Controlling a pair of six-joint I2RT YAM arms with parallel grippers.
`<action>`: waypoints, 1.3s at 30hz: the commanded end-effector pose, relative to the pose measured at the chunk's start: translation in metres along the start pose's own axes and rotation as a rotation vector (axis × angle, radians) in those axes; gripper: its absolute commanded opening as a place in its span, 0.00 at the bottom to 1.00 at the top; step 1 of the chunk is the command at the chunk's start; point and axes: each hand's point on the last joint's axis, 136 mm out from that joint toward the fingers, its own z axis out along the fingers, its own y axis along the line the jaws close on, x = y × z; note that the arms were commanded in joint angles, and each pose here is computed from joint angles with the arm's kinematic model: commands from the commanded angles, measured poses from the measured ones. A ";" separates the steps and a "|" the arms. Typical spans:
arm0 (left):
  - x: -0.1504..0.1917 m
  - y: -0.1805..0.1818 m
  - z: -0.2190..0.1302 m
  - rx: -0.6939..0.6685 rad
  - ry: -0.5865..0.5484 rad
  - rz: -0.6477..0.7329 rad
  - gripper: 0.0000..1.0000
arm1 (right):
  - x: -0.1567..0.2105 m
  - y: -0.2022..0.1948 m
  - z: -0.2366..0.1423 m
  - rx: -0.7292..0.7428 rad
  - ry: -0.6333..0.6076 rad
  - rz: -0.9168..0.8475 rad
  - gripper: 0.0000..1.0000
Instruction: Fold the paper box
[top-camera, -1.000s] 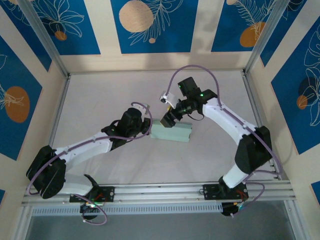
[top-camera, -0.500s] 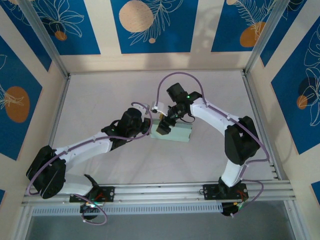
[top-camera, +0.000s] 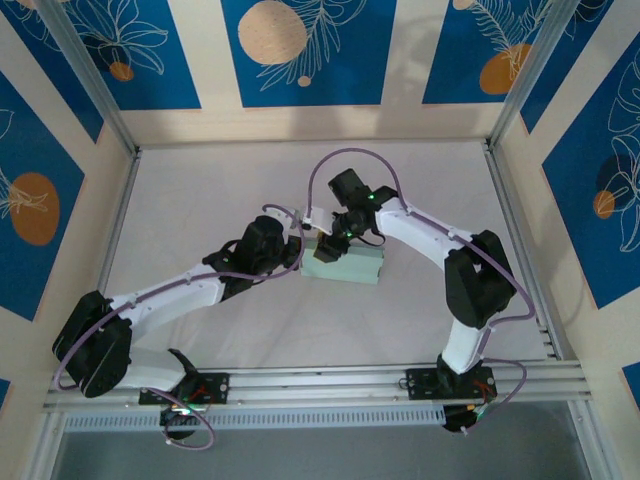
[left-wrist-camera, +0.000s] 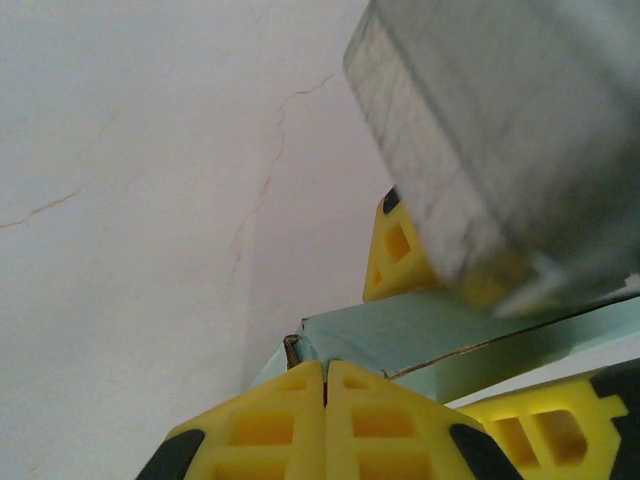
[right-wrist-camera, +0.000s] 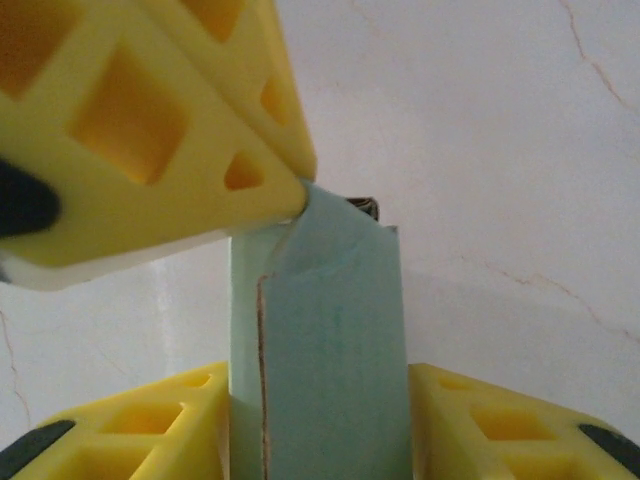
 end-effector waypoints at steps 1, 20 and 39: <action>0.090 0.028 0.001 -0.097 0.314 0.064 0.00 | 0.010 0.003 0.005 0.011 0.033 -0.014 0.41; 0.107 0.038 0.009 -0.134 0.329 0.088 0.00 | 0.011 0.010 0.008 0.004 0.057 -0.026 0.21; 0.127 0.042 0.007 -0.156 0.419 0.086 0.00 | -0.030 0.017 -0.037 0.046 -0.125 -0.039 0.67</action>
